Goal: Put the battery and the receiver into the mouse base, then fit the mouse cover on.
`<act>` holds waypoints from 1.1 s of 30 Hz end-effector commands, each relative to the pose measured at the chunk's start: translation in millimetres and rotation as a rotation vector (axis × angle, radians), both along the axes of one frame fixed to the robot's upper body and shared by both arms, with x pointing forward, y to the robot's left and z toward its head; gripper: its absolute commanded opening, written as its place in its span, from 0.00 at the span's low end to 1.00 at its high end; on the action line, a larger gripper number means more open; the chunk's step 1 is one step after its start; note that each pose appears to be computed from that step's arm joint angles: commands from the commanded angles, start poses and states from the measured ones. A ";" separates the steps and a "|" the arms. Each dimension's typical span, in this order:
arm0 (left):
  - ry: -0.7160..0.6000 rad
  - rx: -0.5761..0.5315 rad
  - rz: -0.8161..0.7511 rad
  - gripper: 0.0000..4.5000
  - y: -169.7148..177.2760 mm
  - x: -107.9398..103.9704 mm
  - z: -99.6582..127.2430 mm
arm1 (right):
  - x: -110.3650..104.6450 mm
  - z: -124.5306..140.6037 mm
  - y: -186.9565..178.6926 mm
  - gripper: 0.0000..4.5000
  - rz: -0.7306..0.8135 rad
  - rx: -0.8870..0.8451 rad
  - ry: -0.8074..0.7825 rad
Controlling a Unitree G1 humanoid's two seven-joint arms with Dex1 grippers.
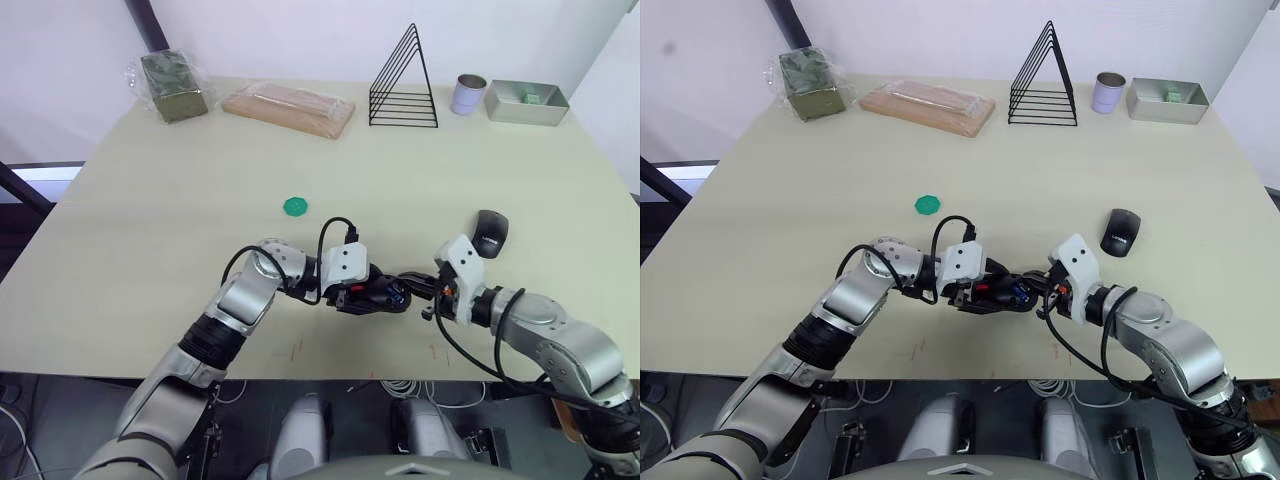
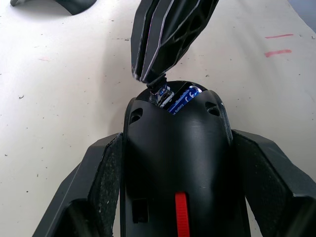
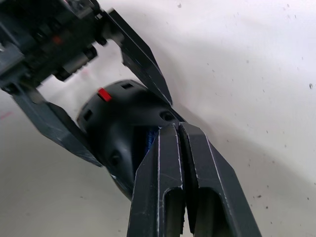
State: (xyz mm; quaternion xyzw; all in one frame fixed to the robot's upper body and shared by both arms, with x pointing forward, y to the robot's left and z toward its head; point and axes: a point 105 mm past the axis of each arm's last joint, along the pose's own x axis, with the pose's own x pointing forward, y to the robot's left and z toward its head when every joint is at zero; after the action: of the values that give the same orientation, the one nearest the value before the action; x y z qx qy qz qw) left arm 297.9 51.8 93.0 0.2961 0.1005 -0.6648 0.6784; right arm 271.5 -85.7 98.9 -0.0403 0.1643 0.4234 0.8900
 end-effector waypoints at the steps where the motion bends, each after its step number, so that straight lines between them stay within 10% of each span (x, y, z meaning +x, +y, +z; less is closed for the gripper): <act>1: -0.003 0.013 0.007 0.64 2.4 1.0 -0.4 | -1.5 2.4 4.0 0.02 0.012 0.012 -0.024; 22: 0.008 0.009 0.016 0.64 1.4 0.7 -3.3 | -12.8 -41.4 -3.3 0.02 -0.024 -0.038 0.045; 33: 0.012 0.000 0.027 0.64 0.7 2.8 -3.8 | -29.2 41.0 -44.5 0.14 0.072 0.020 -0.140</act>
State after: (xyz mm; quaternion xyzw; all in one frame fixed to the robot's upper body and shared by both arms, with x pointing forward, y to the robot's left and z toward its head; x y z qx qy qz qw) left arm 299.3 51.3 90.4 0.2908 0.1044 -0.6609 0.6839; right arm 250.8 -130.4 126.2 -0.0689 0.1117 0.4338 0.8914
